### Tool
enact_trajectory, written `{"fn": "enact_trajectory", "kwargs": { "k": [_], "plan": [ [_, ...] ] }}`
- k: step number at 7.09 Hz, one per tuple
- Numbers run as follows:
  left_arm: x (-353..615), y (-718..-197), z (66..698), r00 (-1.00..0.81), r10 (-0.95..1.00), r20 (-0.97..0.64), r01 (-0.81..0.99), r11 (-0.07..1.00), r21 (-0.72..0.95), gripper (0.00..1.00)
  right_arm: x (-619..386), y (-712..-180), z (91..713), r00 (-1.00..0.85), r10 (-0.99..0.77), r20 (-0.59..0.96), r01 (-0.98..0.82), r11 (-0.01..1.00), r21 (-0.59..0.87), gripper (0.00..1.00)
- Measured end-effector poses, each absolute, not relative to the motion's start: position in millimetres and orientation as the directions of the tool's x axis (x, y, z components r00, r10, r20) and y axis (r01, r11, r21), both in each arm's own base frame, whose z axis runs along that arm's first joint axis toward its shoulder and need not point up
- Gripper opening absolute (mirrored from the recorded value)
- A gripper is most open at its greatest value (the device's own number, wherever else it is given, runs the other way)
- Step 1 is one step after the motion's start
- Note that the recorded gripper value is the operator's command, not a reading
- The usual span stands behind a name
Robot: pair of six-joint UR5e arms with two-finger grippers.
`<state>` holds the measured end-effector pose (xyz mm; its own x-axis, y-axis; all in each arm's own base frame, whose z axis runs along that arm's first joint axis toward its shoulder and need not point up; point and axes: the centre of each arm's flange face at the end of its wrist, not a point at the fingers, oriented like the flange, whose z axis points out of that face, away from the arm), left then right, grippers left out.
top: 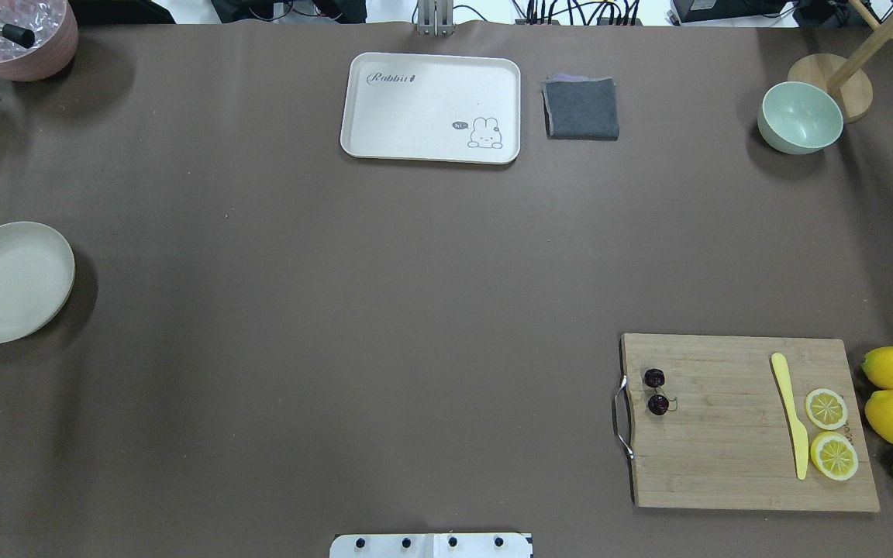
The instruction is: Place red cherry on plate
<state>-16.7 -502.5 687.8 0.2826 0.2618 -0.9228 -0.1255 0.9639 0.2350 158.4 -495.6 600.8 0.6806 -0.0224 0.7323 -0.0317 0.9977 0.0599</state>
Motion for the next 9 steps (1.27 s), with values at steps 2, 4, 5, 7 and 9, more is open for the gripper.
{"fn": "enact_trajectory", "kwargs": {
  "k": [2,4,5,7,9],
  "plan": [
    [-13.0,-501.1,696.3,0.275,0.268,-0.924,-0.13,0.962,0.24,0.98,158.3,-493.8,602.6,0.68,-0.02,0.733,-0.032,0.998,0.057,1.0],
    [-8.7,-497.9,714.0,0.275,0.276,-0.921,-0.138,0.959,0.247,0.98,158.2,-493.2,602.3,0.68,-0.02,0.733,-0.032,0.998,0.057,1.0],
    [-7.6,-496.8,719.5,0.277,0.279,-0.92,-0.142,0.958,0.248,0.98,158.1,-492.8,601.5,0.68,-0.022,0.732,-0.032,0.998,0.059,1.0],
    [-7.3,-501.7,731.2,0.324,0.308,-0.894,-0.159,0.95,0.269,0.98,158.1,-492.4,600.7,0.681,-0.023,0.732,-0.032,0.998,0.061,1.0],
    [3.0,-519.4,724.8,0.361,0.329,-0.873,-0.183,0.943,0.279,0.98,158.0,-492.5,600.1,0.68,-0.024,0.732,-0.032,0.998,0.062,1.0]
  ]
}}
